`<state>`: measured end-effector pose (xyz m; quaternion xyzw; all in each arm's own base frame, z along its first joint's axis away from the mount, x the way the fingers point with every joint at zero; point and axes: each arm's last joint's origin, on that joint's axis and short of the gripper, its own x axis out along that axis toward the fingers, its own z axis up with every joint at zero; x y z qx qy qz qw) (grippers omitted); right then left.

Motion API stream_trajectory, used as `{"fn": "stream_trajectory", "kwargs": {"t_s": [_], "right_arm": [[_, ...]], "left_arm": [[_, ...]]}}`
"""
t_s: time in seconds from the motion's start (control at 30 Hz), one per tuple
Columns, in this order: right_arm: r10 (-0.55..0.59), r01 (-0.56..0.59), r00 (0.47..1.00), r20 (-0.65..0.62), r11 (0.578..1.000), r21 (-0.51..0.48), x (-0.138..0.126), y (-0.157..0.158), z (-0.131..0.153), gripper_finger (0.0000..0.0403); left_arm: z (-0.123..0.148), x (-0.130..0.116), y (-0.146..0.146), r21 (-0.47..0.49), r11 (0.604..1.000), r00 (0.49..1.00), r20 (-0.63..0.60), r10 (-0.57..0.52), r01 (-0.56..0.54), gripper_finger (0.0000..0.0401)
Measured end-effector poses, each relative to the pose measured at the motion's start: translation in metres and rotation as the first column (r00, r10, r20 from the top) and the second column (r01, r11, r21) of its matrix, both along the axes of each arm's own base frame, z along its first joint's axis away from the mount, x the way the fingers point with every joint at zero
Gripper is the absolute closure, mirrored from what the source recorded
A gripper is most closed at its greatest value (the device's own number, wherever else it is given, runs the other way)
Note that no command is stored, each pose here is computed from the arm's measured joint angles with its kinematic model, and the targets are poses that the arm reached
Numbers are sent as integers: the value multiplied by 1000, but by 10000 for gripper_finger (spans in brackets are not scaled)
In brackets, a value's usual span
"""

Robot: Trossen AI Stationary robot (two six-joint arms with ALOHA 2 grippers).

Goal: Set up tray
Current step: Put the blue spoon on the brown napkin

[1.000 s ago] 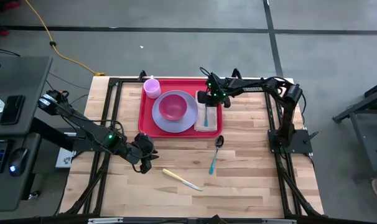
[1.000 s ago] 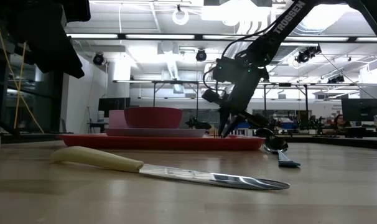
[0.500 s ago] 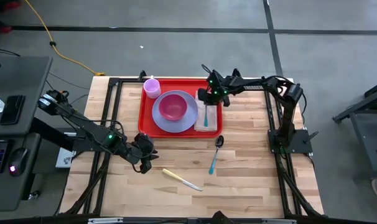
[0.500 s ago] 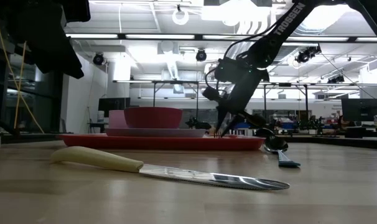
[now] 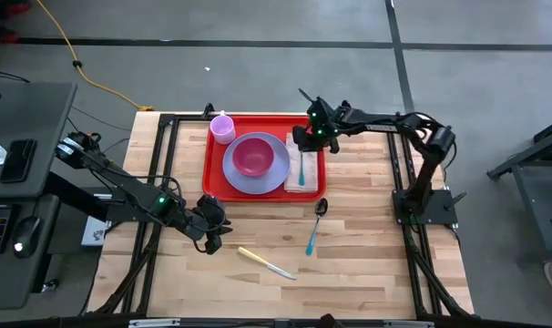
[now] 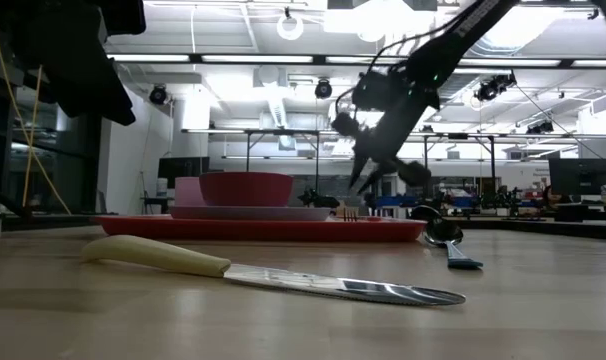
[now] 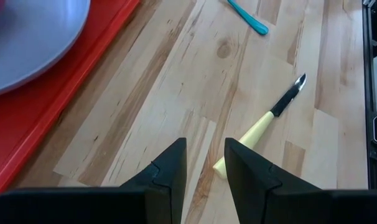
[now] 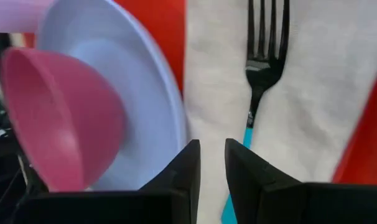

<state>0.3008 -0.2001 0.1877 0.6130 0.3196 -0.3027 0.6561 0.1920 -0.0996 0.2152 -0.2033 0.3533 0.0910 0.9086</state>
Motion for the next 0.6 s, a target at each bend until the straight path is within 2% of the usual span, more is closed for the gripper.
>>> {"fn": "stream_trajectory", "kwargs": {"t_s": [0.27, 0.5, 0.6], "right_arm": [[50, -47, 998, 39, 995, -88, -15, 27, 51, 350], [72, -85, 994, -79, 981, -175, -30, 73, 81, 361], [85, -108, 987, -133, 979, -170, -35, 94, 87, 366]], "left_arm": [[0, 0, -1, -18, 999, 999, -3, -35, 35, 263], [1, 1, -2, -24, 998, 998, -3, -65, 65, 263], [1, 1, -3, -27, 996, 996, -7, -86, 86, 263]]}}
